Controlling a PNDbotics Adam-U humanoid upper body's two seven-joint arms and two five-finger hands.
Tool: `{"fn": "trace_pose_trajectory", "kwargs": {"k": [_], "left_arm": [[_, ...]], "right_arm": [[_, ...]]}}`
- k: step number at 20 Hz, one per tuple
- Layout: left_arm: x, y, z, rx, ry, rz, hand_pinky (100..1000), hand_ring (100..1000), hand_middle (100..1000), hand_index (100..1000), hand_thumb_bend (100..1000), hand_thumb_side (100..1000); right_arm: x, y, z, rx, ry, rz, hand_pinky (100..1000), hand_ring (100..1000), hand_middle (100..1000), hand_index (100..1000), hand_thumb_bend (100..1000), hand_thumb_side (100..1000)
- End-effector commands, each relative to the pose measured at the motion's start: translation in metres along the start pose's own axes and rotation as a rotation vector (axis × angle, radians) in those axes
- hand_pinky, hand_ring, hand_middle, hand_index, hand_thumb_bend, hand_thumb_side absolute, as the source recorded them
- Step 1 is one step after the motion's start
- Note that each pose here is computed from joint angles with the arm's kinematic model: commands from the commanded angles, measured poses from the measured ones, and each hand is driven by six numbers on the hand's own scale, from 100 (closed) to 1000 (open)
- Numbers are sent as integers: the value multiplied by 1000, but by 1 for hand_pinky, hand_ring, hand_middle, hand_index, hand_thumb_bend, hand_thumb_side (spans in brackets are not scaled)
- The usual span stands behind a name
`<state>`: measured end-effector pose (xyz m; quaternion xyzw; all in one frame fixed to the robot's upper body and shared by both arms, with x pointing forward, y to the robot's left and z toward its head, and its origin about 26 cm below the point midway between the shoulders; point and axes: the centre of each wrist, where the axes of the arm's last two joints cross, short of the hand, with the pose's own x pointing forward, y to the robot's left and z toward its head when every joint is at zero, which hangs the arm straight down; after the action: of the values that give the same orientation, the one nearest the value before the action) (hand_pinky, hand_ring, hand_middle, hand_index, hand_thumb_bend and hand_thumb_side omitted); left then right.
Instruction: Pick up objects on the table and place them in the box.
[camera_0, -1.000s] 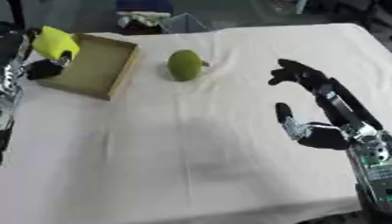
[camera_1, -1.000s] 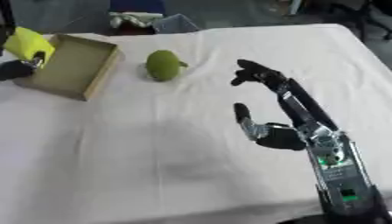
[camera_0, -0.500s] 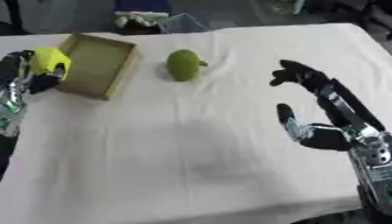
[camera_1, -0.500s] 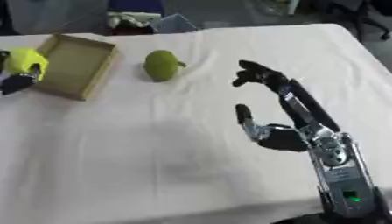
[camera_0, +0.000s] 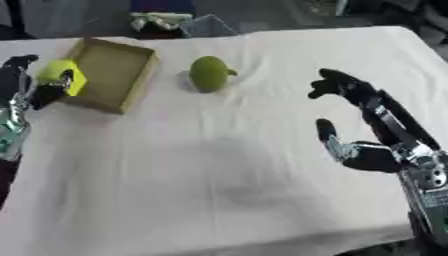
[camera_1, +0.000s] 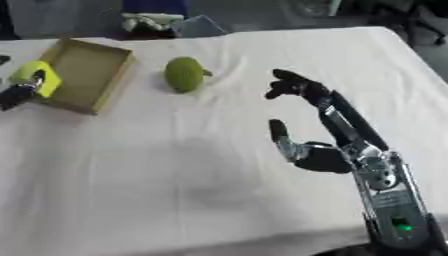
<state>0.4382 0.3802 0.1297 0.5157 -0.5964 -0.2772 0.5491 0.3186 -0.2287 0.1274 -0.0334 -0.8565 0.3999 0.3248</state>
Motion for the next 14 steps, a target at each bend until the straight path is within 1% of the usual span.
{"fn": "trace_pose_trajectory", "kwargs": {"k": [1,2,3,4,5,7,8,9,11,13,14], "left_arm": [[10,43,-5,84,-83,-19,812,957,918,923,444,701],[12,50,-3,95,-103,-16,809,958,917,923,443,692],[15,56,-1,108,-123,-8,802,956,908,921,430,828],[19,62,2,125,-142,5,793,950,891,918,437,671],[22,68,5,143,-163,23,777,941,867,913,416,670],[30,75,15,173,-208,73,763,938,849,907,404,667],[34,78,21,179,-234,105,756,935,840,905,393,670],[39,80,28,183,-260,137,745,926,826,900,388,648],[47,83,41,195,-310,190,742,926,823,898,384,641],[51,85,46,198,-327,214,742,926,823,898,384,641],[56,81,51,184,-361,240,732,949,826,901,289,697]], "right_arm": [[2,-5,-2,-2,-11,16,877,872,703,970,100,342],[2,-6,-2,-3,-10,17,877,872,703,971,100,338],[2,-6,-3,-4,-10,20,876,871,704,971,100,334],[2,-8,-4,-6,-12,26,876,871,704,971,100,332],[2,-10,-6,-8,-16,35,876,870,705,971,100,333],[2,-17,-14,-13,-35,54,875,868,708,973,100,336],[3,-21,-19,-14,-48,66,874,868,710,973,100,335],[3,-25,-25,-15,-59,75,873,866,711,973,100,337],[0,-32,-35,-13,-71,80,873,865,710,973,100,340],[-3,-34,-39,-13,-74,75,873,865,710,973,100,340],[-4,-37,-44,-1,-78,79,870,863,711,973,100,318]]}}
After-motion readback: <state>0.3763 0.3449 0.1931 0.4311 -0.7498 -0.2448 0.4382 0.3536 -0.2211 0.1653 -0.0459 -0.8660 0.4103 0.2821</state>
